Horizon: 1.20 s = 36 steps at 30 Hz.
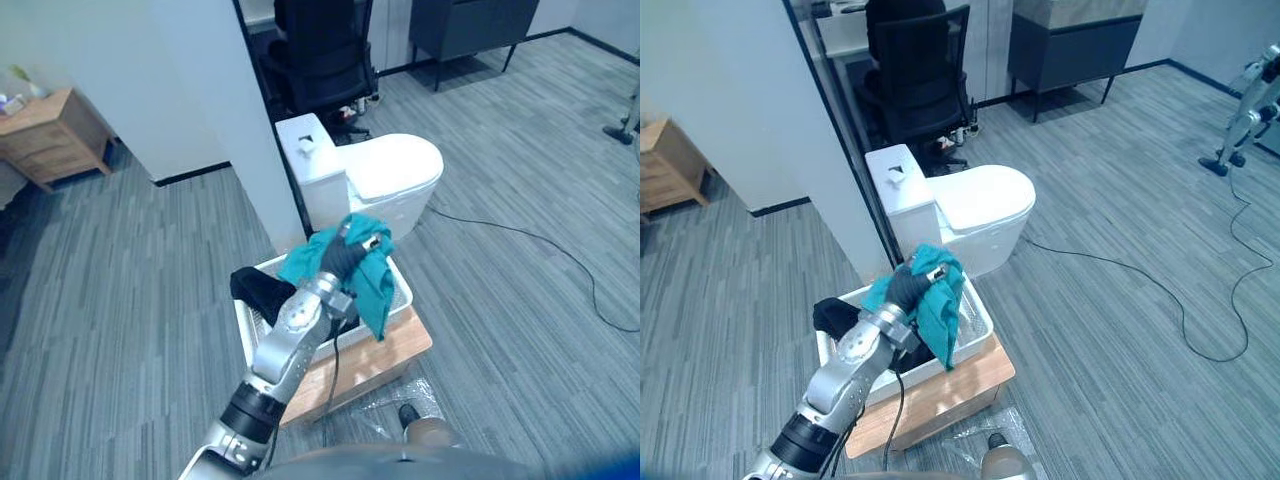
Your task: Tidy the bed and pick cloth on bed and put in laundry
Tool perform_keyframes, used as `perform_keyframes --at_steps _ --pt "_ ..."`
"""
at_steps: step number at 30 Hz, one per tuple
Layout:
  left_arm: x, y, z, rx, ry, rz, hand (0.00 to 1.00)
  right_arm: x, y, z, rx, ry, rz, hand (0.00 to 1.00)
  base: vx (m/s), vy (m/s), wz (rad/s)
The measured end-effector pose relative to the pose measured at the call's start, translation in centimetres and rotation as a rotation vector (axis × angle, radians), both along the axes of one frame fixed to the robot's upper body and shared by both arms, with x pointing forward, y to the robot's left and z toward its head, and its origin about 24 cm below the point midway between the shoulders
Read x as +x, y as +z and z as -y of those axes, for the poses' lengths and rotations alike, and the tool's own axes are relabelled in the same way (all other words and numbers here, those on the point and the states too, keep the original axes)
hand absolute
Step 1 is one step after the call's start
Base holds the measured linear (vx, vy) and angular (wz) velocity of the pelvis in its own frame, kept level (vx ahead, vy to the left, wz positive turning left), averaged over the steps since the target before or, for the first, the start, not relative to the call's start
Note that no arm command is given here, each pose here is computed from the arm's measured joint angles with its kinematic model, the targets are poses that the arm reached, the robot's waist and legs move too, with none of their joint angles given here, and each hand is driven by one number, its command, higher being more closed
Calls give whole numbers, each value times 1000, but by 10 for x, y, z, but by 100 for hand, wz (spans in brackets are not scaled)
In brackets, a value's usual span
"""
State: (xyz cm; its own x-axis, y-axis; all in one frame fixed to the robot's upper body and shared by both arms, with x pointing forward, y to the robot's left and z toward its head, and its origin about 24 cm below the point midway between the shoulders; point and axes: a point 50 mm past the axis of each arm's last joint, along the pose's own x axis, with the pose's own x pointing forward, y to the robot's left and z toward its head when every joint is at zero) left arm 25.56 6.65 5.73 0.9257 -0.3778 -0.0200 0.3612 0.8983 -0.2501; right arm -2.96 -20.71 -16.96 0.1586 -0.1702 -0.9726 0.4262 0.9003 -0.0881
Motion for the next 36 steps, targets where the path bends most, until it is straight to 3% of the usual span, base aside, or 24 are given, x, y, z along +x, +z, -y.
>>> perform_keyframes --at_steps 9,22,25,28,36 --pt "-1 -77 -46 253 243 -317 100 3 -1 -6 21 113 -14 0 3 -4 4" --pt "2 -111 -106 459 528 -472 100 28 4 -3 13 283 50 0 -33 -60 -3" --pt "11 -101 -117 464 593 -437 100 37 5 -2 6 284 77 0 -34 -40 -9" --pt "36 -74 -125 479 637 -322 100 70 12 -1 -8 281 202 0 -74 -36 -17" --pt "95 13 -126 373 717 -39 100 117 29 -6 -20 344 416 0 -27 -12 -3"
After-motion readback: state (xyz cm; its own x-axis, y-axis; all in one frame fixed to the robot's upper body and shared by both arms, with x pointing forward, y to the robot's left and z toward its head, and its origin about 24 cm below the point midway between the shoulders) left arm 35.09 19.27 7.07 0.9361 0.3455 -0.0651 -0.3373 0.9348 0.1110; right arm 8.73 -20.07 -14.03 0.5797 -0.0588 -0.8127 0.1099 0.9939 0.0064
